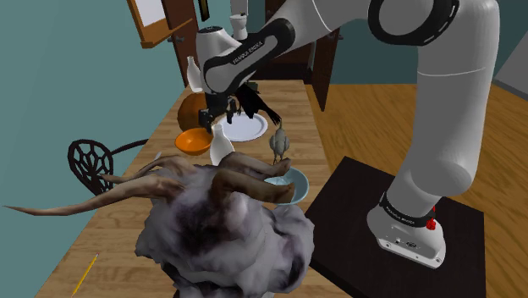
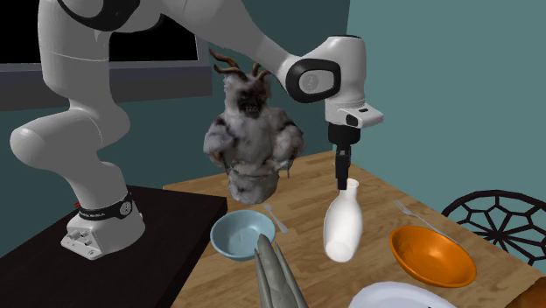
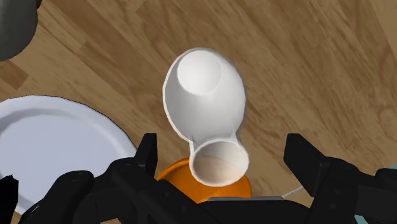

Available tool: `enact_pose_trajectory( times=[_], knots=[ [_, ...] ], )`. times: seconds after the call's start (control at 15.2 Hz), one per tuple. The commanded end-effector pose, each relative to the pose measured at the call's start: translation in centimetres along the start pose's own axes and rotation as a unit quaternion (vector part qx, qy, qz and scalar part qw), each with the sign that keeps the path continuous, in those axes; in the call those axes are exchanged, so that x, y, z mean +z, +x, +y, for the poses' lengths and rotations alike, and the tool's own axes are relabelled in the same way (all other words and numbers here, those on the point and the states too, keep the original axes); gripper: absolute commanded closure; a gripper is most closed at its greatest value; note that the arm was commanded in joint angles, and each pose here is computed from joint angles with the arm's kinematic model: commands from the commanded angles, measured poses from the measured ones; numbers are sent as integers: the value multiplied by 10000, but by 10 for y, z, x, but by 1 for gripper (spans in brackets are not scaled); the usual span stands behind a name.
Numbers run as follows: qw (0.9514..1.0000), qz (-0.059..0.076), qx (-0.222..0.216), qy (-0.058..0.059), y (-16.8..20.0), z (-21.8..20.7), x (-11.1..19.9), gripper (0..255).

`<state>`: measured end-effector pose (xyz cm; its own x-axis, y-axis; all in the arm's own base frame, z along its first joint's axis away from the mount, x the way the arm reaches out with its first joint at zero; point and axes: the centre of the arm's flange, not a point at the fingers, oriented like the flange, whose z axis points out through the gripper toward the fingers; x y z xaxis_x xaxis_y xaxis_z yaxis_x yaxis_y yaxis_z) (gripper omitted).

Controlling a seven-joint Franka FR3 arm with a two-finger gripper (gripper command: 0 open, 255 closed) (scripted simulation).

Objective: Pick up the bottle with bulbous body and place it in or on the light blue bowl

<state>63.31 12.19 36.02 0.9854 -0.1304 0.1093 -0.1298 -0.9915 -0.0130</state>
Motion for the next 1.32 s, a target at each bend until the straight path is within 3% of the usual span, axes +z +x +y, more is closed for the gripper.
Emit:
enact_pose_trajectory(
  times=[0.0,0.33,0.79,0.86,1.25],
  knots=[
    [10000,7,5,1,2,0,10,0],
    [10000,7,5,1,2,0,34,0],
    [10000,7,5,1,2,0,34,0],
    [10000,7,5,1,2,0,34,255],
    [10000,7,5,1,2,0,34,255]
  ],
)
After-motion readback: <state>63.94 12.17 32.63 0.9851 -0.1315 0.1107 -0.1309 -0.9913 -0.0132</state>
